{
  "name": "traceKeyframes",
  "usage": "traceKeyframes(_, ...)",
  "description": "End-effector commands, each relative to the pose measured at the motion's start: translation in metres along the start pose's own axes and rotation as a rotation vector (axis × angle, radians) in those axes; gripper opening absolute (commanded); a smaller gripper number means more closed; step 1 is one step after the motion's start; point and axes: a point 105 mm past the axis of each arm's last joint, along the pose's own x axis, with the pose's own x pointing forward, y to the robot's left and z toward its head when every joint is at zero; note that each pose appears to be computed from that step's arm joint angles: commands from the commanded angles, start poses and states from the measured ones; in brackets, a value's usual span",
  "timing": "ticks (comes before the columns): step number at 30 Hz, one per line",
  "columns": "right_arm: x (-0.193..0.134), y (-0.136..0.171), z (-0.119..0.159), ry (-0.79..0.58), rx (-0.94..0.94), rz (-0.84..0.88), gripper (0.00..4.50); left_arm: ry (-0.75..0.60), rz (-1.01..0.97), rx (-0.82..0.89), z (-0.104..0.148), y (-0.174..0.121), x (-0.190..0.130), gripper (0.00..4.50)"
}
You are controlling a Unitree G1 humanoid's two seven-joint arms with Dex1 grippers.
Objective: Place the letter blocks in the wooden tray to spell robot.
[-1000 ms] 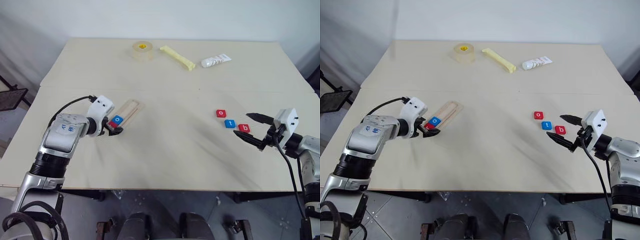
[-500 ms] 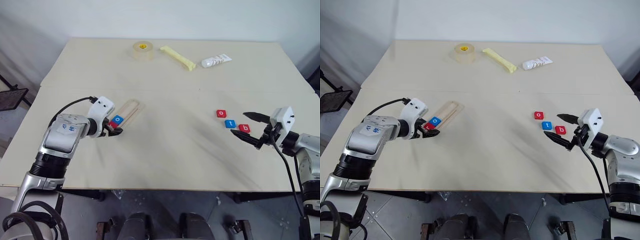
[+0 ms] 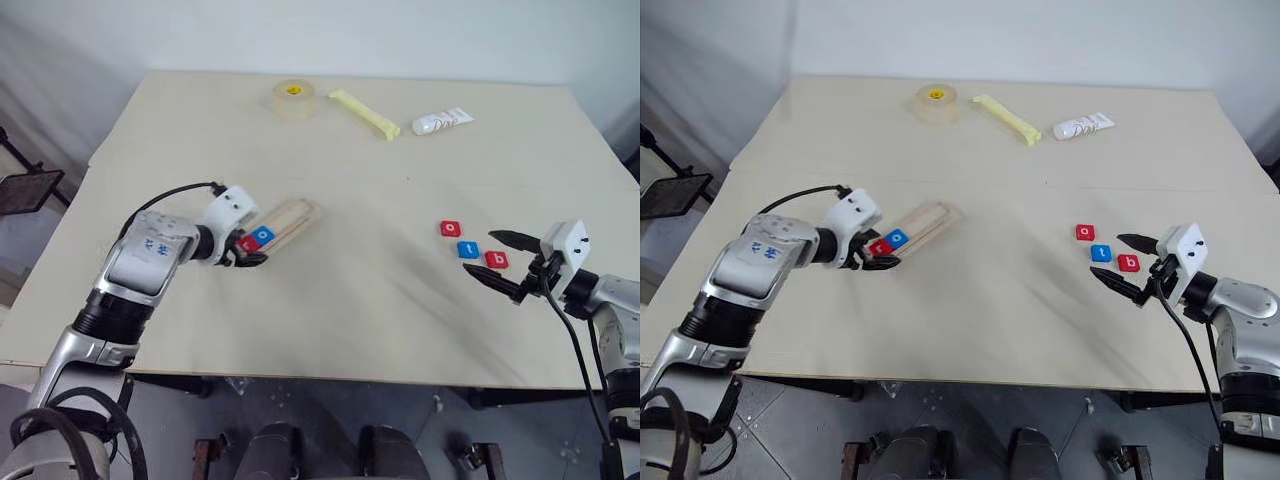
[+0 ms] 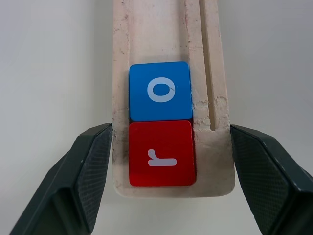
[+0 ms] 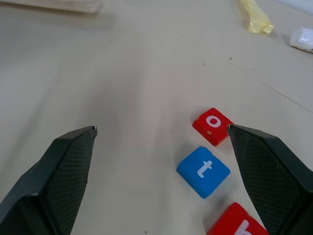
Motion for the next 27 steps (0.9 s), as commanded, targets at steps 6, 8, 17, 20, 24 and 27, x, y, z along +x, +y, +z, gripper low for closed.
traceKeyframes(6, -0.032, -0.003, 0.007, -0.019, -0.036, -0.088, 4.5, -0.08, -0.269, 0.343, 0.061, -0.061, 0.025, 3.41)
traceKeyframes(8, -0.04, -0.003, 0.006, -0.012, -0.04, -0.112, 4.5, -0.09, -0.324, 0.378, 0.067, -0.076, 0.032, 3.41)
traceKeyframes(17, -0.072, 0.008, 0.0, 0.009, -0.031, -0.208, 4.5, -0.08, -0.43, 0.483, 0.068, -0.121, 0.063, 3.41)
traceKeyframes(20, -0.078, 0.013, -0.001, 0.015, -0.027, -0.225, 4.5, -0.092, -0.449, 0.494, 0.068, -0.127, 0.065, 3.41)
traceKeyframes(24, -0.081, 0.016, 0.0, 0.018, -0.025, -0.241, 4.5, -0.091, -0.47, 0.519, 0.066, -0.132, 0.067, 3.41)
traceKeyframes(27, -0.083, 0.017, 0.0, 0.018, -0.024, -0.248, 4.5, -0.085, -0.449, 0.536, 0.064, -0.131, 0.071, 3.41)
